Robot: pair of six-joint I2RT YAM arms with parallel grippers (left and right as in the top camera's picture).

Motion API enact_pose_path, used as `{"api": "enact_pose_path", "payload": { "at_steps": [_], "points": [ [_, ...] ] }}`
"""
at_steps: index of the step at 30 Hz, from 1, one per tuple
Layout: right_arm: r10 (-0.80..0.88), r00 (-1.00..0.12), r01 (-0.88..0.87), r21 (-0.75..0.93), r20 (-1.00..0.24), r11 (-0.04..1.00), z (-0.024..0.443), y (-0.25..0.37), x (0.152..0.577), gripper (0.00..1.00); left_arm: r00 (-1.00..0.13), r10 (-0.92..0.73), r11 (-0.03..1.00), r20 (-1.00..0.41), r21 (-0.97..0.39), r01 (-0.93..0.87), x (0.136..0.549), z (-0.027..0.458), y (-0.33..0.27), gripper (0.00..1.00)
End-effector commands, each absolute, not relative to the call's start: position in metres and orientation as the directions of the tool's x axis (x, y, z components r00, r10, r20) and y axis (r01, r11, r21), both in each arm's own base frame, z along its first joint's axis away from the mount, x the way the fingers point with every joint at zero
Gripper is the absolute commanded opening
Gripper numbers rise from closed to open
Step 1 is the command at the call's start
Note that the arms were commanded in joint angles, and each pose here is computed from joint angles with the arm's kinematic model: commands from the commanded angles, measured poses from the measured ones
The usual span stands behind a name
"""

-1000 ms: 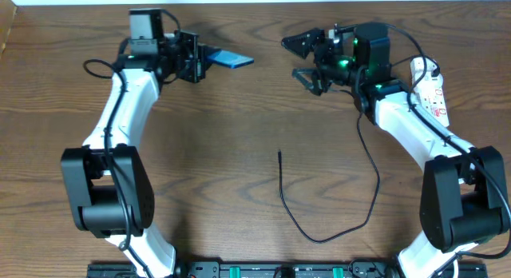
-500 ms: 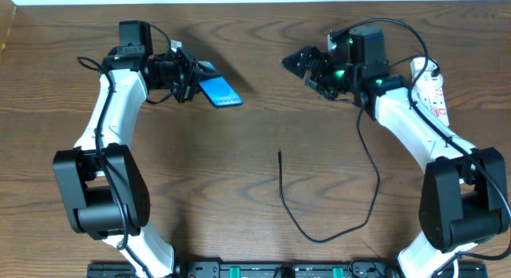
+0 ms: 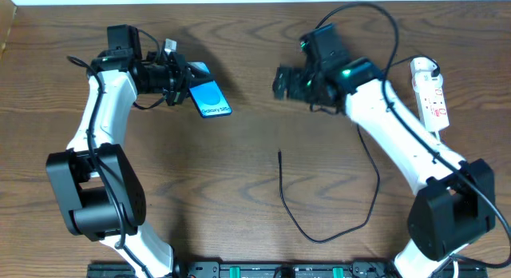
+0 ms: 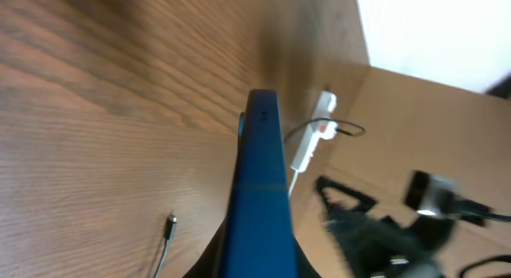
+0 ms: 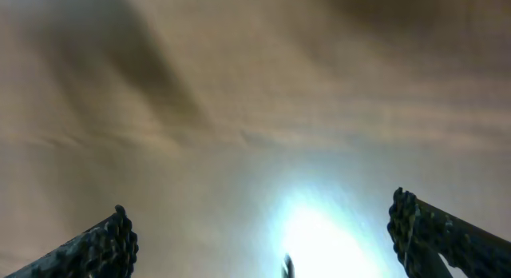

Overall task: Plug charger to phone and switch on socket
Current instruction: 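Move the right gripper down toward the black cable's connector, then lower the open right gripper over the cable connector on the table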

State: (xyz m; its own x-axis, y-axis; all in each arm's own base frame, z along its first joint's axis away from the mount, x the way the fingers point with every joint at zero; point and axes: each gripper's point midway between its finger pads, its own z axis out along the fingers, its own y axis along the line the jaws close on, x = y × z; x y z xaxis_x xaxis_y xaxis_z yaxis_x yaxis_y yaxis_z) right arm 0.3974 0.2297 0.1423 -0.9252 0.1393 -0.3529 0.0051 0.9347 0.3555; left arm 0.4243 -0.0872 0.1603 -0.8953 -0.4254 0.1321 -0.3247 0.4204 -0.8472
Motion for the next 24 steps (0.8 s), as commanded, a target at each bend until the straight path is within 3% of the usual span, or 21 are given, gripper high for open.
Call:
{"api": "enact_pose_path", "payload": {
  "at_steps": [1, 13, 24],
  "points": [
    [0.103, -0.923, 0.000, 0.268, -0.371, 0.963, 0.141, 0.227, 0.388, 0.99, -0.924, -0.372, 0.376, 0.085, -0.897, -0.233, 0.421, 0.184, -0.093, 0.07],
    [0.096, -0.968, 0.059, 0.162, -0.234, 0.985, 0.103, 0.224, 0.337, 0.99, -0.924, -0.368, 0.368, 0.105, -0.896, -0.248, 0.418, 0.184, -0.094, 0.07],
    [0.088, -0.984, 0.048, 0.243, -0.157, 0.969, 0.064, 0.249, 0.308, 0.99, -0.927, -0.362, 0.374, 0.096, -0.896, -0.238, 0.417, 0.184, -0.094, 0.07]
  ]
}}
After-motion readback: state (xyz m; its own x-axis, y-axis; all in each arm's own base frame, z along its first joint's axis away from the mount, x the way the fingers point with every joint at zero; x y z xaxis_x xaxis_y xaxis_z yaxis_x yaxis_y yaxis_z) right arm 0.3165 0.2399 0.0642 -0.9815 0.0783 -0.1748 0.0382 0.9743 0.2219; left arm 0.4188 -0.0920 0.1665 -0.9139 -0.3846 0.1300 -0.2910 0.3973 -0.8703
